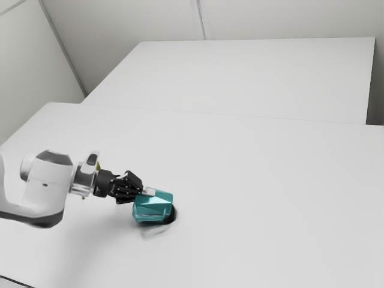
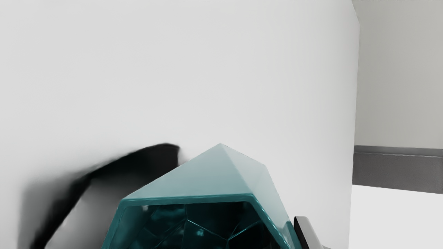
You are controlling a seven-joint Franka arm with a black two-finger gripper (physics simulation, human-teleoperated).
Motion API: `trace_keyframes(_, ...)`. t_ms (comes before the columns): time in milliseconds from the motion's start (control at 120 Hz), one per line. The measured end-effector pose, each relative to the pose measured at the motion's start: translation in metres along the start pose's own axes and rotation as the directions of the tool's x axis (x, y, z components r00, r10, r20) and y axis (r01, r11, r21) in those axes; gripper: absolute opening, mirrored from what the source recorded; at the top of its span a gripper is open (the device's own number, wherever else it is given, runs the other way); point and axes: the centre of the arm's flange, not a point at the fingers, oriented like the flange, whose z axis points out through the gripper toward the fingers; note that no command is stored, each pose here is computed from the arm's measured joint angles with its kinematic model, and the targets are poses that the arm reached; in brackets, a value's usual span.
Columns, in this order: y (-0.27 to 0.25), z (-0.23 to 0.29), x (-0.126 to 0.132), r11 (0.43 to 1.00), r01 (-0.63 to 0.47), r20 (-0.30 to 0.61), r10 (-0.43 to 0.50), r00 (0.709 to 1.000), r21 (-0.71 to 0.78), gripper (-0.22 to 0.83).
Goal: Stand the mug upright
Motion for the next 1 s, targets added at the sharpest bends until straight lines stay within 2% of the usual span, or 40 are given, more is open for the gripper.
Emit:
trace_keyframes(100, 0.028, -0.008, 0.020, 0.997, -0.081, -0.007, 0.081, 0.997, 0.004, -0.15)
trace_keyframes(158, 0.049, -0.019, 0.040, 0.983, -0.175, 0.021, 0.174, 0.985, 0.053, -0.16)
trace_keyframes(192, 0.065, -0.026, 0.054, 0.962, -0.252, 0.058, 0.247, 0.967, 0.101, -0.16)
trace_keyframes(233, 0.094, -0.034, 0.073, 0.911, -0.372, 0.131, 0.353, 0.926, 0.175, -0.16)
trace_keyframes(275, 0.131, -0.038, 0.090, 0.827, -0.505, 0.232, 0.456, 0.859, 0.246, -0.16)
trace_keyframes(317, 0.156, -0.037, 0.099, 0.742, -0.597, 0.333, 0.504, 0.797, 0.304, -0.16)
trace_keyframes(350, 0.165, -0.033, 0.104, 0.684, -0.644, 0.409, 0.509, 0.758, 0.342, -0.16)
trace_keyframes(392, 0.164, -0.024, 0.113, 0.630, -0.677, 0.488, 0.486, 0.725, 0.379, -0.16)
trace_keyframes(442, 0.154, -0.009, 0.124, 0.580, -0.702, 0.565, 0.441, 0.697, 0.413, -0.16)
trace_keyframes(492, 0.143, 0.005, 0.130, 0.545, -0.714, 0.612, 0.399, 0.683, 0.440, -0.16)
trace_keyframes(567, 0.127, 0.023, 0.132, 0.506, -0.718, 0.637, 0.362, 0.680, 0.478, -0.16)
trace_keyframes(642, 0.113, 0.034, 0.128, 0.487, -0.706, 0.633, 0.340, 0.695, 0.514, -0.16)
trace_keyframes(925, 0.068, 0.029, 0.127, 0.511, -0.576, 0.531, 0.251, 0.810, 0.638, -0.16)
trace_keyframes(950, 0.067, 0.030, 0.127, 0.513, -0.568, 0.524, 0.247, 0.815, 0.643, -0.14)
trace_keyframes(1000, 0.067, 0.034, 0.126, 0.517, -0.558, 0.515, 0.242, 0.823, 0.649, -0.03)
